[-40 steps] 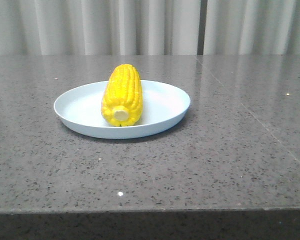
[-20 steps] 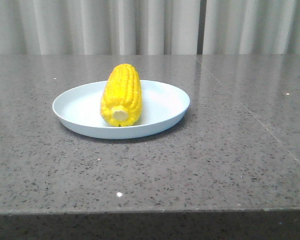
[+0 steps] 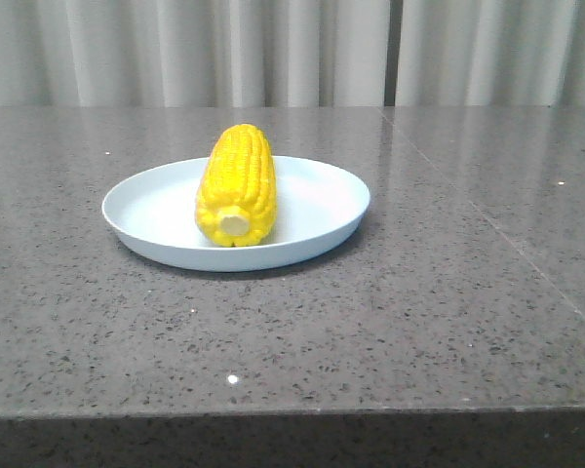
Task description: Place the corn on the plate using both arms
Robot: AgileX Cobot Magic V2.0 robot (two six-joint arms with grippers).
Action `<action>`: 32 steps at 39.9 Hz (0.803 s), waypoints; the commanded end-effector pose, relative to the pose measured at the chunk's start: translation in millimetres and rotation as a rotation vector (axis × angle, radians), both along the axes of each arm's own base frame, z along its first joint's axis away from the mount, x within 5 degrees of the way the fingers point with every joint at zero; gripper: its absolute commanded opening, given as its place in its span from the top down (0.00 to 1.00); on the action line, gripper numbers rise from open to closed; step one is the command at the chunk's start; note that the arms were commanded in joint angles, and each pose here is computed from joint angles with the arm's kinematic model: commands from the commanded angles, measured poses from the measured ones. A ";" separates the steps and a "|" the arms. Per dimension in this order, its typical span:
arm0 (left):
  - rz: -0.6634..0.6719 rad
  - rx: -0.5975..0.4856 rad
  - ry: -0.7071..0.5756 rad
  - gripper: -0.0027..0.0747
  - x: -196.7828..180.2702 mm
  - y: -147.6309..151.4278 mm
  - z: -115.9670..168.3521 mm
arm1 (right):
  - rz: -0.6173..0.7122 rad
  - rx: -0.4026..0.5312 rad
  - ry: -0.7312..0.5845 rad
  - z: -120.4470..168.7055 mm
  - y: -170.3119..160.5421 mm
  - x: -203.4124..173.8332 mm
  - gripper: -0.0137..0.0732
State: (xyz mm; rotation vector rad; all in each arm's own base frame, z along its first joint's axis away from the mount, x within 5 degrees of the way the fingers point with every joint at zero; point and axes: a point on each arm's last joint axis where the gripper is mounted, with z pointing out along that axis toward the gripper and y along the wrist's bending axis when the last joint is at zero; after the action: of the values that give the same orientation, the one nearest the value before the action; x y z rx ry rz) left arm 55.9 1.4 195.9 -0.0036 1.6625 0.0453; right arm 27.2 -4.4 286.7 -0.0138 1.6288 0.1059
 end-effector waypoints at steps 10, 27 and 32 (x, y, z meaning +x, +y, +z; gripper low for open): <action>0.006 -0.010 -0.107 0.99 -1.1 0.4 7.3 | 0.006 -0.017 -0.092 14.0 0.5 -0.3 0.91; 0.006 -0.010 -0.107 0.99 -1.1 0.4 7.3 | 0.012 -0.060 -0.085 -31.9 8.8 19.3 0.91; 0.006 -0.010 -0.107 0.99 -1.1 0.4 7.3 | -0.059 0.009 -0.066 -58.9 6.0 27.2 0.91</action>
State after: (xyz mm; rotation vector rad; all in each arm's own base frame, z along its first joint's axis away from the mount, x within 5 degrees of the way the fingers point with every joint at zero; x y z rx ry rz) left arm 55.9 1.4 195.9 -0.0036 1.6625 0.0453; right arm 50.9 3.7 224.1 -0.0224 1.6729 0.0723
